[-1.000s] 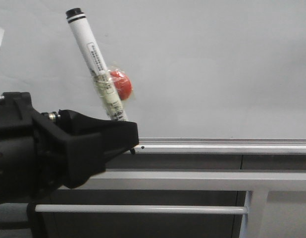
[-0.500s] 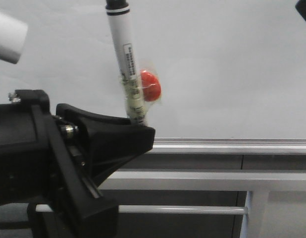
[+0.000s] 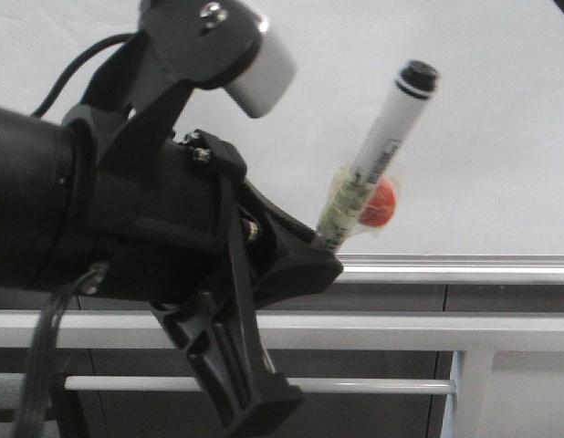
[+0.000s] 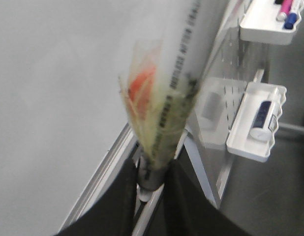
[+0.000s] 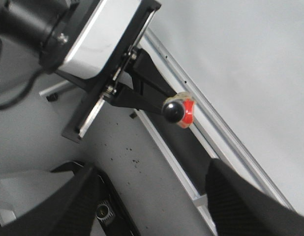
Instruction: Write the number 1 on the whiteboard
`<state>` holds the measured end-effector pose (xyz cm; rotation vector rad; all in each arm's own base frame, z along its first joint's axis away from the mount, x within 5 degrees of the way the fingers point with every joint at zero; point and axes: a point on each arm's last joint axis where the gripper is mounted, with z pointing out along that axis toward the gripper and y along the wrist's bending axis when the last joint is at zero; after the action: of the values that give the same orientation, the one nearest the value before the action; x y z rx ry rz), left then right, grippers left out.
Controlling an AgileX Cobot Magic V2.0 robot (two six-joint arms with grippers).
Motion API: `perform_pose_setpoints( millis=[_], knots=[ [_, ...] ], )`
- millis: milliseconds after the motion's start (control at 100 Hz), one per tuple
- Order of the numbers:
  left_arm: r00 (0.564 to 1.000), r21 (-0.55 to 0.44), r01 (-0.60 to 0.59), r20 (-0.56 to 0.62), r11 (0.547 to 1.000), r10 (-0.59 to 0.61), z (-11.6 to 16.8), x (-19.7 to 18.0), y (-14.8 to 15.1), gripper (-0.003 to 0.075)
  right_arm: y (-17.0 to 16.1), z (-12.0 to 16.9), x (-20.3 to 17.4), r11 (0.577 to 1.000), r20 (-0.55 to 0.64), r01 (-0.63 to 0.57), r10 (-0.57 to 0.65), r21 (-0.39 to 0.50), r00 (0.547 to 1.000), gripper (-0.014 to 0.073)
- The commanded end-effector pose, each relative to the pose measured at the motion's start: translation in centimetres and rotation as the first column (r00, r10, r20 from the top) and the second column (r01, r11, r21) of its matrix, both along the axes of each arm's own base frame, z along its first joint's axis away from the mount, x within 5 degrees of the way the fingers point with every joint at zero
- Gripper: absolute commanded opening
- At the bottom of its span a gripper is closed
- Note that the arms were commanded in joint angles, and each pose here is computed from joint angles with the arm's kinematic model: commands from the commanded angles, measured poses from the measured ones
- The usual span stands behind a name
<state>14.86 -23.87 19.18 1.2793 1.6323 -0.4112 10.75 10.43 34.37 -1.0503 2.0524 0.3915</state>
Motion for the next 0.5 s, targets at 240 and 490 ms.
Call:
perform_pose_setpoints(
  millis=[240, 490],
  knots=[
    [0.994, -0.058, 0.042, 0.101, 0.997, -0.036, 4.3, -0.5, 0.1, -0.0020, 1.5, 0.4, 2.0, 0.998, 0.103, -0.056, 0.059, -0.037, 0.993, 0.0419],
    [0.996, -0.017, 0.044, 0.072, 0.999, -0.043, 3.9, -0.6, 0.3, -0.0020, 3.9, -0.4, 3.0, 0.987, 0.163, -0.139, 0.151, -0.085, 0.975, 0.0419]
  ],
)
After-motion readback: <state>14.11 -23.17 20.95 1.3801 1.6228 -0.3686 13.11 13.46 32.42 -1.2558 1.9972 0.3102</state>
